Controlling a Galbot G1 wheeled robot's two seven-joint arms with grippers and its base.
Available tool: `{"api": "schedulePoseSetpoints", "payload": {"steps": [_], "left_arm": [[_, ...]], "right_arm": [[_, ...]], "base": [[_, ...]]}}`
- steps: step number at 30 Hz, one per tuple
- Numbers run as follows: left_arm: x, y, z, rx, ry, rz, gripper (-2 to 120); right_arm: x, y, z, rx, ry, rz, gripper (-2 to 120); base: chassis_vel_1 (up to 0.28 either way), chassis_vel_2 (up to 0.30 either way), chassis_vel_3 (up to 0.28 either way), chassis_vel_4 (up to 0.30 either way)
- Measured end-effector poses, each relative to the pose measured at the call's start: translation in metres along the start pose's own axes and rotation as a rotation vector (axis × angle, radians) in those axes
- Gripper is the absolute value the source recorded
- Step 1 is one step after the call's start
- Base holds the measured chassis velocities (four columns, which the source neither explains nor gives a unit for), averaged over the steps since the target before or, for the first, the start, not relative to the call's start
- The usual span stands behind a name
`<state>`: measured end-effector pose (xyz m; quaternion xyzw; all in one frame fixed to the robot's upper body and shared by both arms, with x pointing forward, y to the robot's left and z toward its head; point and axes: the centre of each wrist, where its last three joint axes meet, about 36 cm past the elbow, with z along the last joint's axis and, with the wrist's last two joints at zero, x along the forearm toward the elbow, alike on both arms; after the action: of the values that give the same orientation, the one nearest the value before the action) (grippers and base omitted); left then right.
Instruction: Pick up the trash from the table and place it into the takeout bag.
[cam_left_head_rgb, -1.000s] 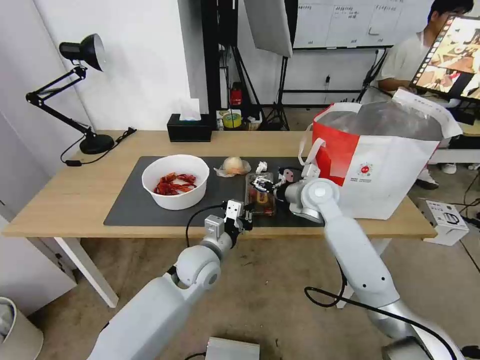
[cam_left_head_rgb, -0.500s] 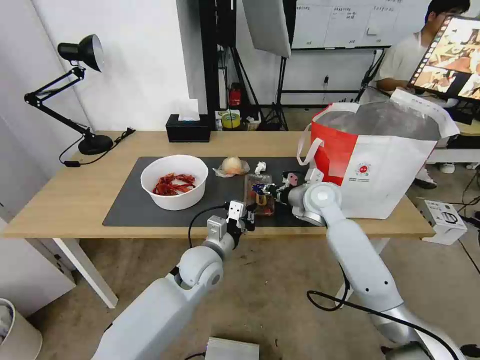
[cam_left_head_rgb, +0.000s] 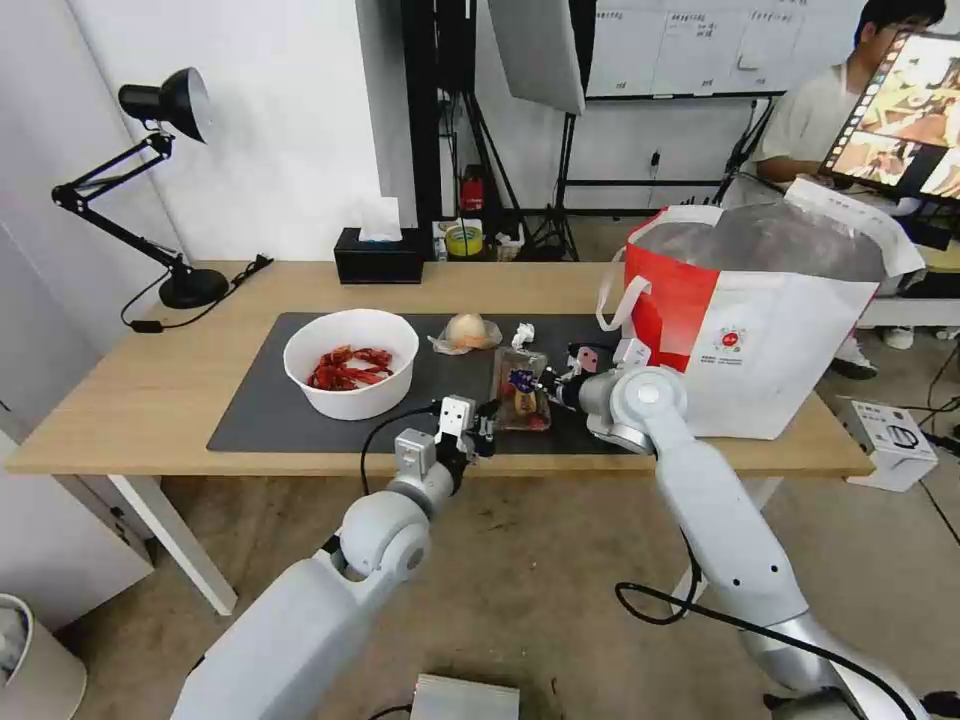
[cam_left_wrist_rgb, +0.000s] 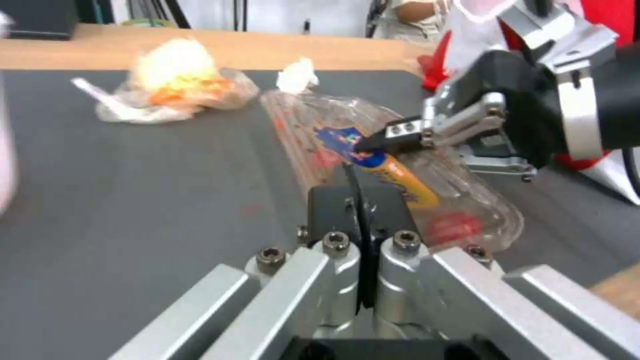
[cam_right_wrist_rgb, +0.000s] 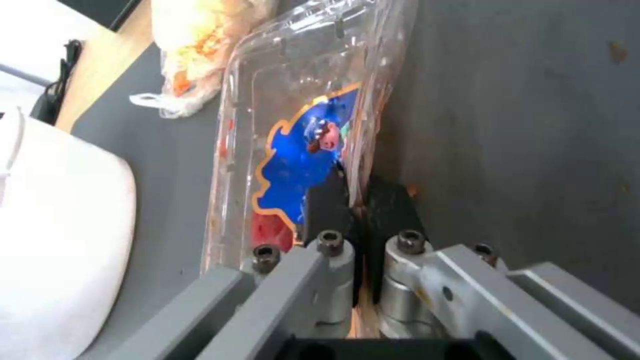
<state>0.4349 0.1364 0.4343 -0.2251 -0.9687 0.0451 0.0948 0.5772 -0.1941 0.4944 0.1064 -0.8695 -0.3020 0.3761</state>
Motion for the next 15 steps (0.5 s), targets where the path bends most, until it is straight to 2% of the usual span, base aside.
{"api": "schedulePoseSetpoints", "payload": {"steps": [1,4,8,15], "left_arm": [[0.0,0.0,0.0,0.0,0.0,0.0,0],[0.02,0.015,-0.002,0.008,-0.022,-0.041,0],[0.031,0.021,-0.003,0.008,-0.034,-0.061,0],[0.055,0.029,0.011,0.013,-0.038,-0.104,0]], "right_arm": [[0.0,0.0,0.0,0.0,0.0,0.0,0],[0.005,0.007,-0.006,0.024,-0.033,-0.031,0],[0.009,0.008,-0.009,0.033,-0.057,-0.045,0],[0.023,0.01,-0.014,0.056,-0.107,-0.075,0]], "base": [[0.0,0.0,0.0,0.0],[0.0,0.0,0.0,0.0],[0.0,0.0,0.0,0.0],[0.0,0.0,0.0,0.0]]}}
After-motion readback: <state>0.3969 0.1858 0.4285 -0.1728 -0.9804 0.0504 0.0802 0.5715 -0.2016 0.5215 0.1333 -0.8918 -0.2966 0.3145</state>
